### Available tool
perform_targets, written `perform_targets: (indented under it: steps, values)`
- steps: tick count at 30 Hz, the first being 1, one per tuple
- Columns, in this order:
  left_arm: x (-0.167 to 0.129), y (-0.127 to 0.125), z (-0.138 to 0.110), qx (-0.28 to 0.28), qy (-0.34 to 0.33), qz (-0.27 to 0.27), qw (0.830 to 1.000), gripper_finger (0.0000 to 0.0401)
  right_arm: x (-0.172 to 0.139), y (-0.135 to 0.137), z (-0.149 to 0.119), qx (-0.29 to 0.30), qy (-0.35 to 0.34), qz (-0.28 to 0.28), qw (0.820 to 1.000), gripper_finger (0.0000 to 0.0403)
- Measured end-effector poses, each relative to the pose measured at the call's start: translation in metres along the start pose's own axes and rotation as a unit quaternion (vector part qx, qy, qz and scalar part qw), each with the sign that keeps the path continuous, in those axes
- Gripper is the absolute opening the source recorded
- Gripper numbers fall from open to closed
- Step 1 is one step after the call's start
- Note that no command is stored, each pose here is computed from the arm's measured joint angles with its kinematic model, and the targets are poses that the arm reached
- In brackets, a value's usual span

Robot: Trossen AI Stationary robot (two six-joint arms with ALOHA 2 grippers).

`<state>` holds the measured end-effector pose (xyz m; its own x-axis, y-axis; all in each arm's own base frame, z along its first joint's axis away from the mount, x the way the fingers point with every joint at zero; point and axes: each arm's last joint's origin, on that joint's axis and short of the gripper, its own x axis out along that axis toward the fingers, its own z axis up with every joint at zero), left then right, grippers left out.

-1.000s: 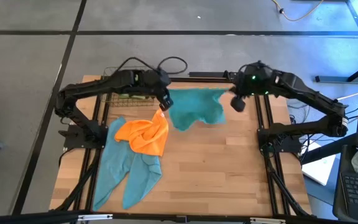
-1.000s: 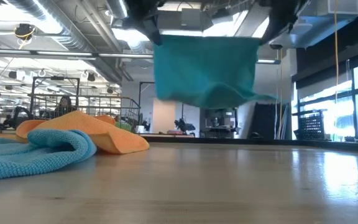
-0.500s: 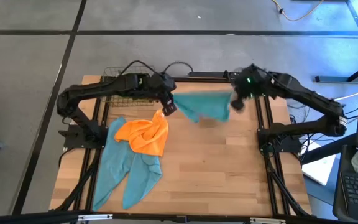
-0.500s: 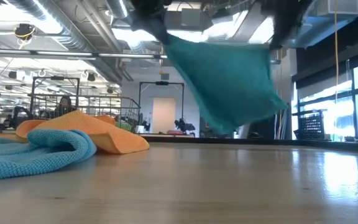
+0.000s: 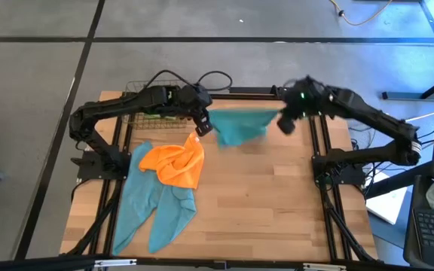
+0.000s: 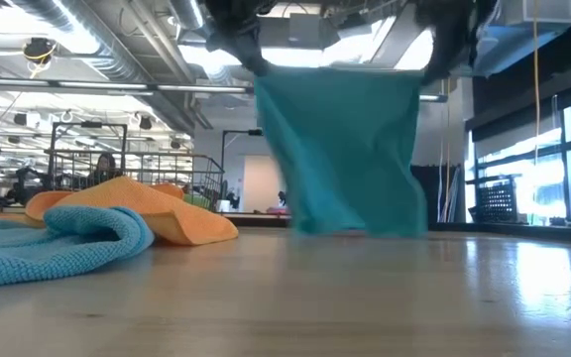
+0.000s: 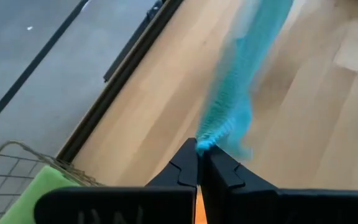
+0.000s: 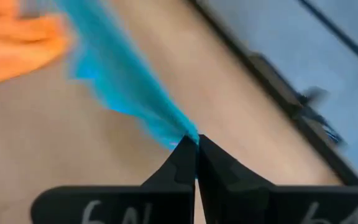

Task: Fold microfiber towels
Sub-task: Fold the blue microfiber cloth

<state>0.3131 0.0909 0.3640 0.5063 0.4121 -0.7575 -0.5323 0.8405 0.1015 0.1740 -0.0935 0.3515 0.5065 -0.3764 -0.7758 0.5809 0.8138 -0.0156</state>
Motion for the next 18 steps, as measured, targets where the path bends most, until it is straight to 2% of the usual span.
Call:
perform_targets:
  steps: [5, 8, 12, 15, 18]
  values:
    - [0.001, 0.002, 0.000, -0.001, 0.004, 0.004, 1.000, 0.0000, -0.006, 0.000, 0.000, -0.015, -0.012, 0.006, 1.000, 0.0006]
    - [0.001, 0.003, 0.001, 0.003, -0.001, 0.005, 1.000, 0.0000, -0.005, -0.003, 0.002, -0.023, -0.023, -0.028, 0.999, 0.0007]
    - [0.004, 0.017, 0.005, 0.029, -0.015, 0.043, 0.999, 0.0000, -0.006, -0.008, 0.010, -0.115, -0.054, -0.081, 0.989, 0.0007]
    - [0.007, 0.032, 0.010, 0.013, -0.028, 0.050, 0.998, 0.0000, -0.008, -0.012, 0.017, -0.140, -0.084, -0.118, 0.980, 0.0007]
    - [0.005, 0.035, 0.006, -0.017, -0.005, 0.013, 1.000, 0.0000, -0.013, -0.011, 0.012, -0.145, -0.076, -0.085, 0.983, 0.0007]
